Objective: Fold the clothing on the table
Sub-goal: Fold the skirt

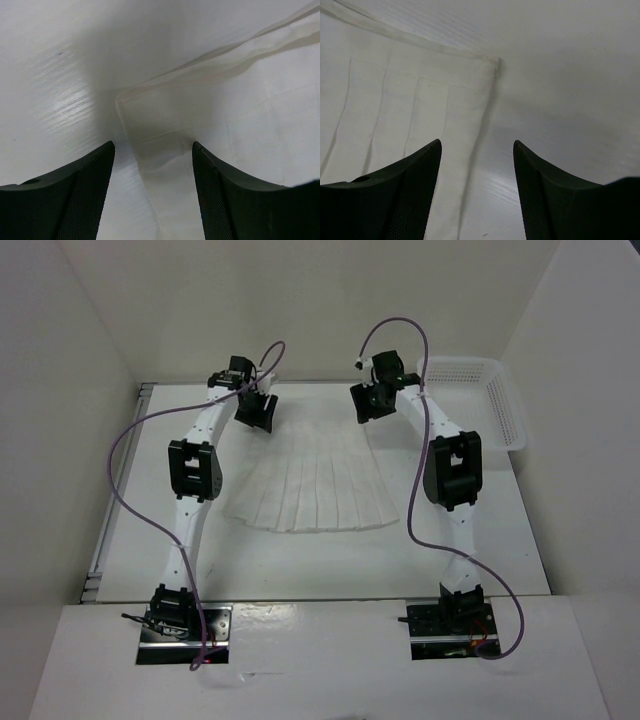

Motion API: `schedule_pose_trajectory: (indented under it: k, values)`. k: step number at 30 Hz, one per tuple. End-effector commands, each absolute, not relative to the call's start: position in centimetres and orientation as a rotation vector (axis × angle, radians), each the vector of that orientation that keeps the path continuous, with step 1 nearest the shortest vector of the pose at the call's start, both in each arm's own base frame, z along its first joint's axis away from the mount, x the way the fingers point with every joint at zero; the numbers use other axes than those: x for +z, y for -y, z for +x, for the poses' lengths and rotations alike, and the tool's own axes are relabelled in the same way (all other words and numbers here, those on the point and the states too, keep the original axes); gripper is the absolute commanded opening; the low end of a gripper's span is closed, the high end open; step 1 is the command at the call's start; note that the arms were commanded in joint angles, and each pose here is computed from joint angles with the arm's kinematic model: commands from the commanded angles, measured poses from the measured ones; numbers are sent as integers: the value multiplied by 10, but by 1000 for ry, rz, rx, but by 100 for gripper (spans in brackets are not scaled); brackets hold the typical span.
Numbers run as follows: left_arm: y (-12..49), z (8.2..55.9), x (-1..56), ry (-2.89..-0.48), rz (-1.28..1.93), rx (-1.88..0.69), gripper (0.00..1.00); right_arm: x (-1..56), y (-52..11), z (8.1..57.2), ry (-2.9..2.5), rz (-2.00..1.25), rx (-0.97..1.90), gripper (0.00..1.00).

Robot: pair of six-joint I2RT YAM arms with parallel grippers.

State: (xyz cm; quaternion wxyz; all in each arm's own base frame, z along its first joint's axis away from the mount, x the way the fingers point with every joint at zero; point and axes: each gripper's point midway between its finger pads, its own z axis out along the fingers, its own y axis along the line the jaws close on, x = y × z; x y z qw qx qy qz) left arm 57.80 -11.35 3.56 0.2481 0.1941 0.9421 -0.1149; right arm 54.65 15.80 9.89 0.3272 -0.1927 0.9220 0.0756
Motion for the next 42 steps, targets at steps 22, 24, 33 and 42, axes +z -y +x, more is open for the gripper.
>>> schedule_pose_trajectory:
  k: [22,24,33,42]
  values:
    - [123,578,27,-2564,604,-310,61,80,-172,577,-2401,-528,205,65]
    - [123,576,26,-2573,604,-312,61,78,-172,579,-2400,-527,205,65]
    - [123,576,26,-2573,604,-312,60,65,-175,581,-2414,-545,214,65]
    - [118,581,27,-2568,595,-269,60,56,-175,584,-2423,-558,210,65]
